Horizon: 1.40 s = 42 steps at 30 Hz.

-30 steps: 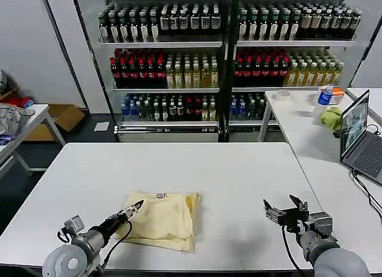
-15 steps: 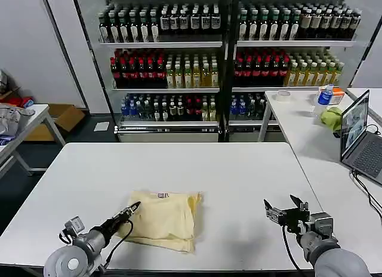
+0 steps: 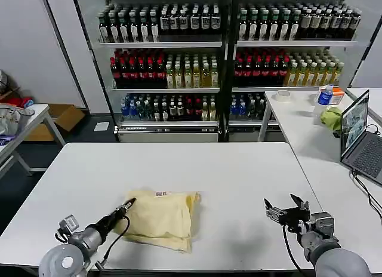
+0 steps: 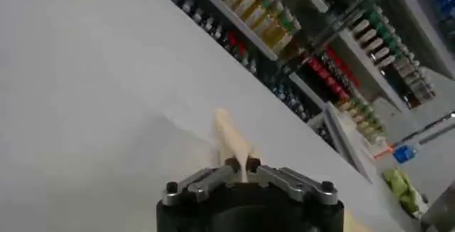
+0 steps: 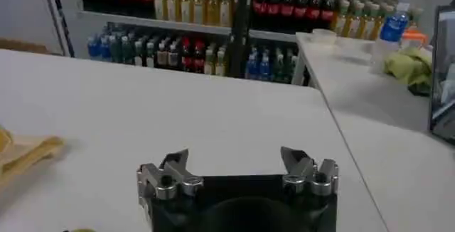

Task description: Fold and organize the clothes.

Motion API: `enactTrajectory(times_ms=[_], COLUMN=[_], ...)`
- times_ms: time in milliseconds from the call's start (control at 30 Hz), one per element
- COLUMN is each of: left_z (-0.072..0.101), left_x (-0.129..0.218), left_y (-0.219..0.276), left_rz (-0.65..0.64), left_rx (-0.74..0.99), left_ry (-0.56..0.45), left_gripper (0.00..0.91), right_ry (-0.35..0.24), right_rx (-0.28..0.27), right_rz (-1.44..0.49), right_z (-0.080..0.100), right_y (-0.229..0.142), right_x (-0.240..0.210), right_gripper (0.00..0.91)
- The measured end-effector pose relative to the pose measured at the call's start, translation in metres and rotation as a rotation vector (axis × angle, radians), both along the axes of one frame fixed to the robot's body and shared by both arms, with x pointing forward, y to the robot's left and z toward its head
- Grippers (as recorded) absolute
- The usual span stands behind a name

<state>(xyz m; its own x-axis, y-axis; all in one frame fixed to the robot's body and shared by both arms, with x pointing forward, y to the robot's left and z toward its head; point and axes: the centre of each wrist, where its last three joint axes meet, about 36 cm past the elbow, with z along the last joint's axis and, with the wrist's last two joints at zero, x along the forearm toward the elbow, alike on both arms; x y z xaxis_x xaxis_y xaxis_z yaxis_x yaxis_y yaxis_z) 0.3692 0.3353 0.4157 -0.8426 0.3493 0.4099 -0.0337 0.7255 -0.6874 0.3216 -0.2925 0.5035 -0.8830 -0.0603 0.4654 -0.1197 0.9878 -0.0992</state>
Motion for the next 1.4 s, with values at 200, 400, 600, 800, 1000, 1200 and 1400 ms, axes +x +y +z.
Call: enactTrajectory(times_ms=[200, 400, 600, 800, 1000, 1200, 1400], left_z=[0.025, 0.070, 0.139, 0.160, 0.108, 0.063, 0.058], left_x=[0.006, 0.006, 0.008, 0.008, 0.013, 0.011, 0.007], left_y=[0.041, 0.110, 0.157, 0.141, 0.096, 0.038, -0.011], left_rz=[0.074, 0.180, 0.236, 0.172, 0.059, -0.078, -0.181], left_rx=[0.012, 0.103, 0.262, 0.436, 0.617, 0.744, 0.784], left_ry=[-0.041, -0.118, -0.238, -0.297, -0.248, -0.245, -0.305], left_gripper=[0.010, 0.010, 0.010, 0.010, 0.010, 0.010, 0.010], right_ry=[-0.003, -0.009, -0.013, -0.017, -0.021, -0.018, -0.014], right_rx=[0.007, 0.016, 0.024, 0.029, 0.030, 0.025, 0.025], right_rz=[0.003, 0.010, 0.012, 0.008, 0.000, -0.009, -0.016], right_z=[0.000, 0.002, 0.002, 0.002, 0.002, 0.002, 0.000], right_y=[0.000, 0.002, 0.005, 0.007, 0.008, 0.005, 0.005], right_x=[0.000, 0.002, 0.002, -0.001, -0.004, -0.006, -0.006], right_gripper=[0.907, 0.907, 0.907, 0.907, 0.907, 0.907, 0.907])
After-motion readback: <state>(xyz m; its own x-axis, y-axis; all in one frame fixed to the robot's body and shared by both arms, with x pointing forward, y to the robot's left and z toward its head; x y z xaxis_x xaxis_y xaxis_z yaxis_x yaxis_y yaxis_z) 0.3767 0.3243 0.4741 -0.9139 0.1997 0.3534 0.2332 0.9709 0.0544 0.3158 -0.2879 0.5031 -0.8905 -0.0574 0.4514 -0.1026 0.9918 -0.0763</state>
